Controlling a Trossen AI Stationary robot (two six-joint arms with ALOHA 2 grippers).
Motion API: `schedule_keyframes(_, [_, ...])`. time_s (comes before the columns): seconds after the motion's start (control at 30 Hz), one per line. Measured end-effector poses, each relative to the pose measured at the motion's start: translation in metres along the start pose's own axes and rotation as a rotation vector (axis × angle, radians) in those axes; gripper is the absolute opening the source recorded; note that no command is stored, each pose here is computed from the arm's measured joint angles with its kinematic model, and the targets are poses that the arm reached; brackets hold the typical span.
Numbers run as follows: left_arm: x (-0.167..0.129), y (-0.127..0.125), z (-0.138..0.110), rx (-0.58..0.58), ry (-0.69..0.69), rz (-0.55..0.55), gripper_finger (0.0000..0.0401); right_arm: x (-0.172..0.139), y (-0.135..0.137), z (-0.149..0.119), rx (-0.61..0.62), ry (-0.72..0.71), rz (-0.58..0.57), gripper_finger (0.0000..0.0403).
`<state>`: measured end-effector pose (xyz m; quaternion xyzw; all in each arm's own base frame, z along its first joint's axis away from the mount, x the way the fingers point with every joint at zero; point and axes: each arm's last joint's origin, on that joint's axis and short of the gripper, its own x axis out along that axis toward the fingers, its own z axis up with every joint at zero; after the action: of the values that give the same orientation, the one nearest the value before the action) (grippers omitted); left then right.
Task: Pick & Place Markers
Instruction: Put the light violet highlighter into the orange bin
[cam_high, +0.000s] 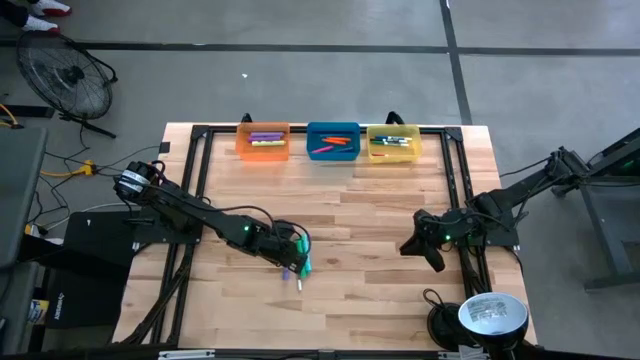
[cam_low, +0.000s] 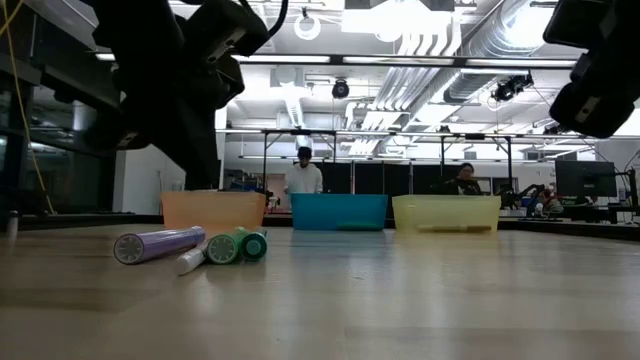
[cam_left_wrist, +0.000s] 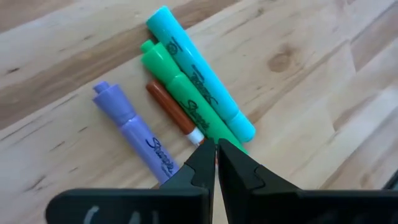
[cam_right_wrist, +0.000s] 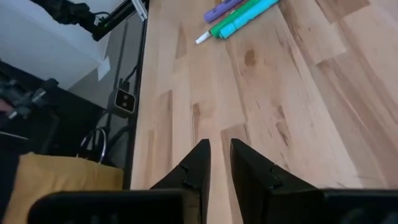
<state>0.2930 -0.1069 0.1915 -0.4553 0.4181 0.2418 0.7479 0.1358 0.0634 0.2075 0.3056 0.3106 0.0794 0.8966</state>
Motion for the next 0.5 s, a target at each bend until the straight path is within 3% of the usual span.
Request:
schedule_keyframes(0.23, [0.0000, 0.0009, -0.0002, -0.049, 0.006, 0.008, 0.0040, 0.0000, -0.0002, 0.0002, -0.076, -0.007, -0.007, 0.0047])
schedule_keyframes(0.5, [0.0000, 0.0014, -0.0008, -0.071, 0.021, 0.013, 0.0159, 0.0000, -0.0002, 0.0002, -0.095, -0.007, -0.008, 0.0052])
